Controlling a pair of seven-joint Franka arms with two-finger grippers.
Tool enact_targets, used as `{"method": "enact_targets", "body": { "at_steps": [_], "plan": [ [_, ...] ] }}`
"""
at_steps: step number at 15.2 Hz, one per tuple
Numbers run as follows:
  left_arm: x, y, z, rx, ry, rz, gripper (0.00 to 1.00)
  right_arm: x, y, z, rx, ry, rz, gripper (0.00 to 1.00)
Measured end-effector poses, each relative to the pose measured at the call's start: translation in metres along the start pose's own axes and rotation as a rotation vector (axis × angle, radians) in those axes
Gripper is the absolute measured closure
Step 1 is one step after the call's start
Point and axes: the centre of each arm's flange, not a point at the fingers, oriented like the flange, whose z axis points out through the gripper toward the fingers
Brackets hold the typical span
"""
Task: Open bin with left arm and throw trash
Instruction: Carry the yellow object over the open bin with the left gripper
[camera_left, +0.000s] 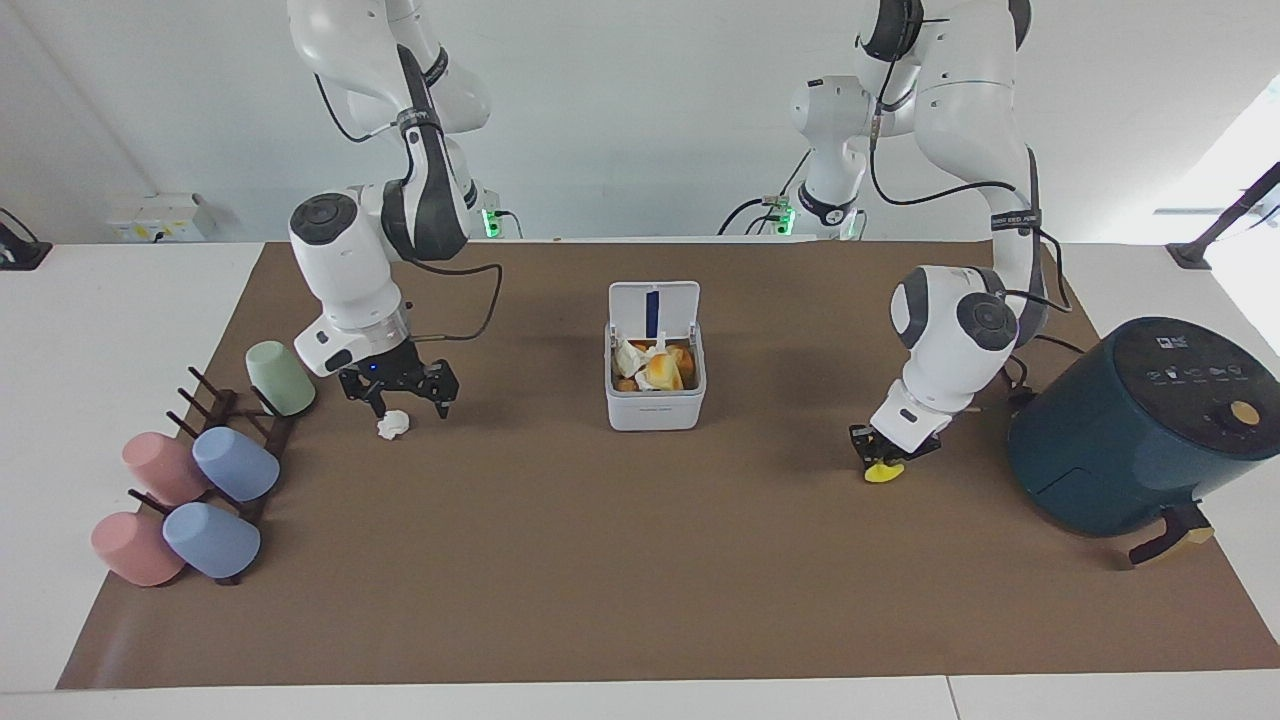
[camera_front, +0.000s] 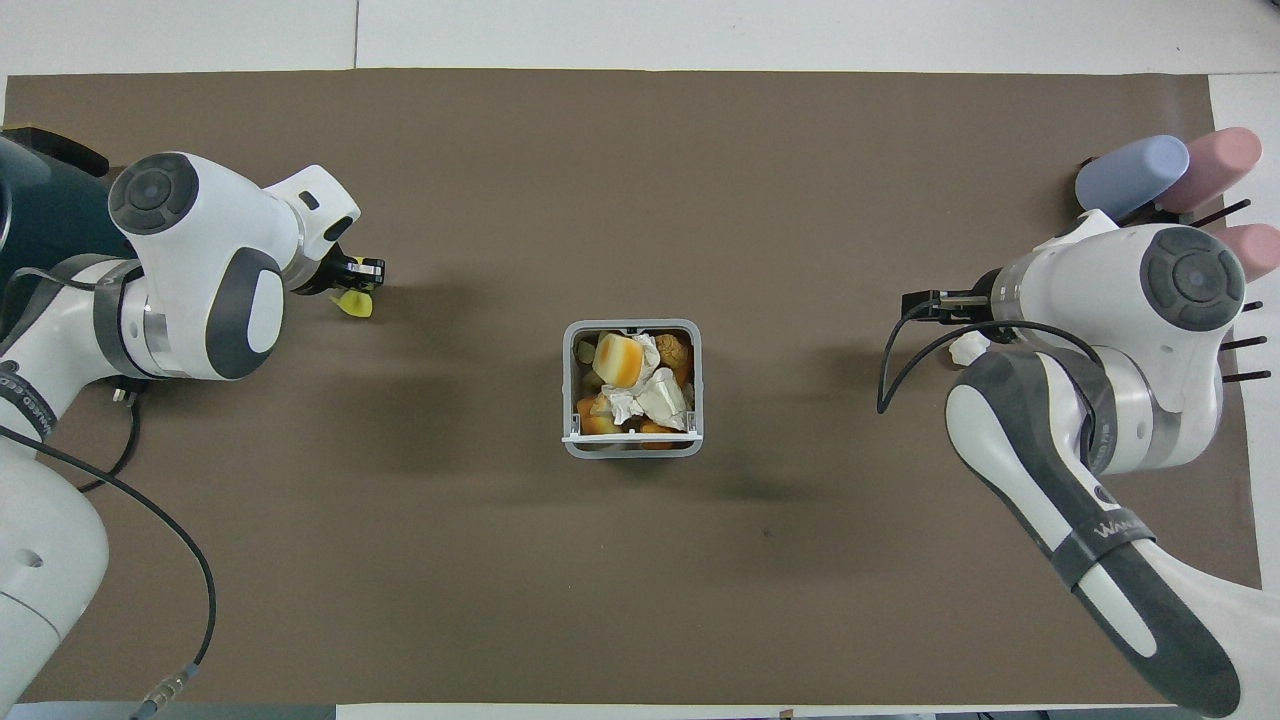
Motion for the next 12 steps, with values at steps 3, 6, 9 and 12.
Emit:
{"method": "enact_targets", "body": {
  "at_steps": [3, 6, 9, 12],
  "plan": [
    [0.011, 0.015, -0.029, -0.012, -0.031, -0.025, 0.97, -0.001, 0.012, 0.038, -0.001, -0.01, -0.01, 0.0],
    [0.022, 0.073, -0.09, -0.081, -0.071, -0.08, 0.97, -0.005, 0.021, 0.062, -0.004, -0.033, -0.025, 0.0],
    [0.009, 0.163, -0.129, -0.125, -0.077, -0.15, 0.97, -0.008, 0.026, 0.066, -0.005, -0.049, -0.067, 0.0],
    [-0.024, 0.253, -0.14, -0.145, -0.09, -0.159, 0.97, -0.014, 0.026, 0.068, -0.02, -0.082, -0.128, 0.0]
  ]
}}
